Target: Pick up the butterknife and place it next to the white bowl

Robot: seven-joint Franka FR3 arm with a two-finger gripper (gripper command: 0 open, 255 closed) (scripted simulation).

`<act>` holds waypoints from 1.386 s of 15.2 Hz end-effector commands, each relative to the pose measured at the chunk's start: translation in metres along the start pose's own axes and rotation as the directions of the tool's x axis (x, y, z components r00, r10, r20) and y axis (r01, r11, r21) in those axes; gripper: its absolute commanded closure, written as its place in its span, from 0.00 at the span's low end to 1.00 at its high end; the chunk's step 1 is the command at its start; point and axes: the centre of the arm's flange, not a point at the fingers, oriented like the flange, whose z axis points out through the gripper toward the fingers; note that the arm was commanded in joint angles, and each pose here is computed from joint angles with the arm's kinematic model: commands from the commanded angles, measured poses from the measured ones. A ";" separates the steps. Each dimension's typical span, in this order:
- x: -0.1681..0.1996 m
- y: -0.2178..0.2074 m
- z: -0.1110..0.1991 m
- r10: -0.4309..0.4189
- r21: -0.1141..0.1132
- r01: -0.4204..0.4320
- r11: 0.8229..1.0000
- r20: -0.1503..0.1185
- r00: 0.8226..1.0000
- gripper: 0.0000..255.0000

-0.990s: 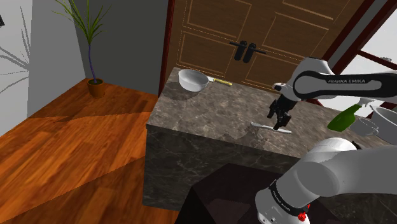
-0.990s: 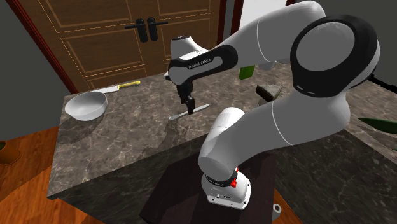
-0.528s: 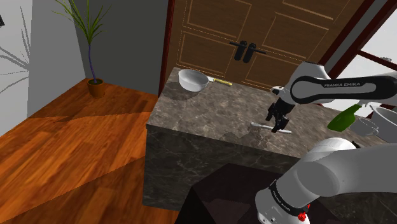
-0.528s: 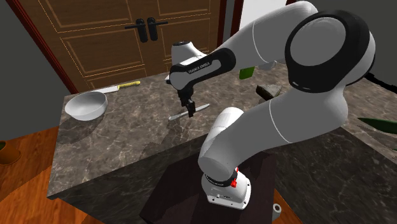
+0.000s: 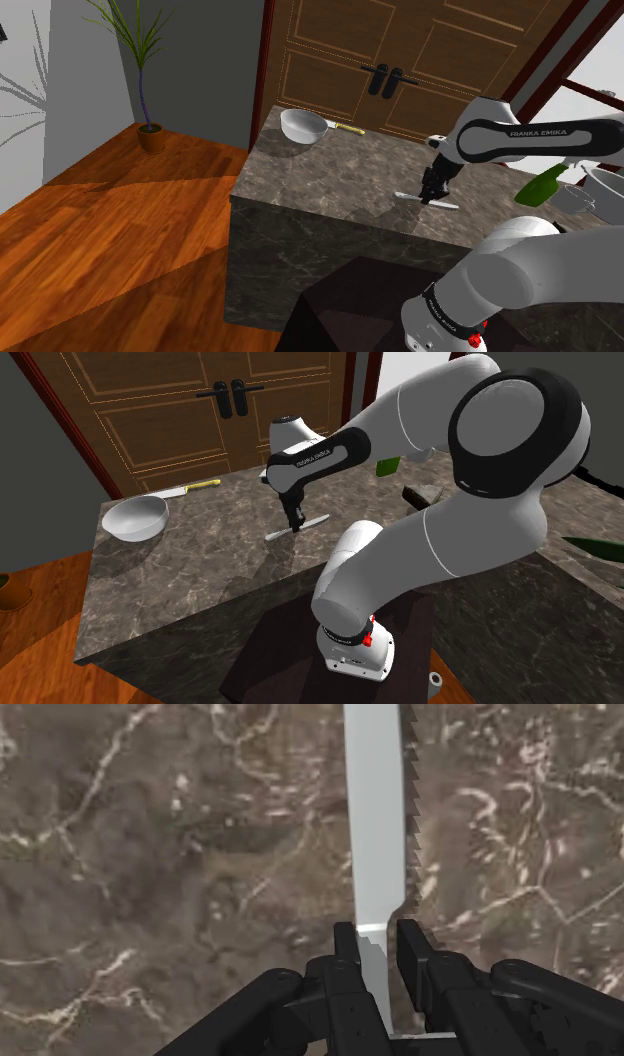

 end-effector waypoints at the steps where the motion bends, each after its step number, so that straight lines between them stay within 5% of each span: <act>1: 0.000 -0.001 0.001 0.000 0.005 0.000 1.000 0.001 1.000 1.00; 5: 0.000 -0.001 0.001 0.000 0.005 0.000 1.000 0.001 1.000 1.00; 21: 0.001 -0.004 -0.083 0.000 0.005 0.000 1.000 0.001 1.000 1.00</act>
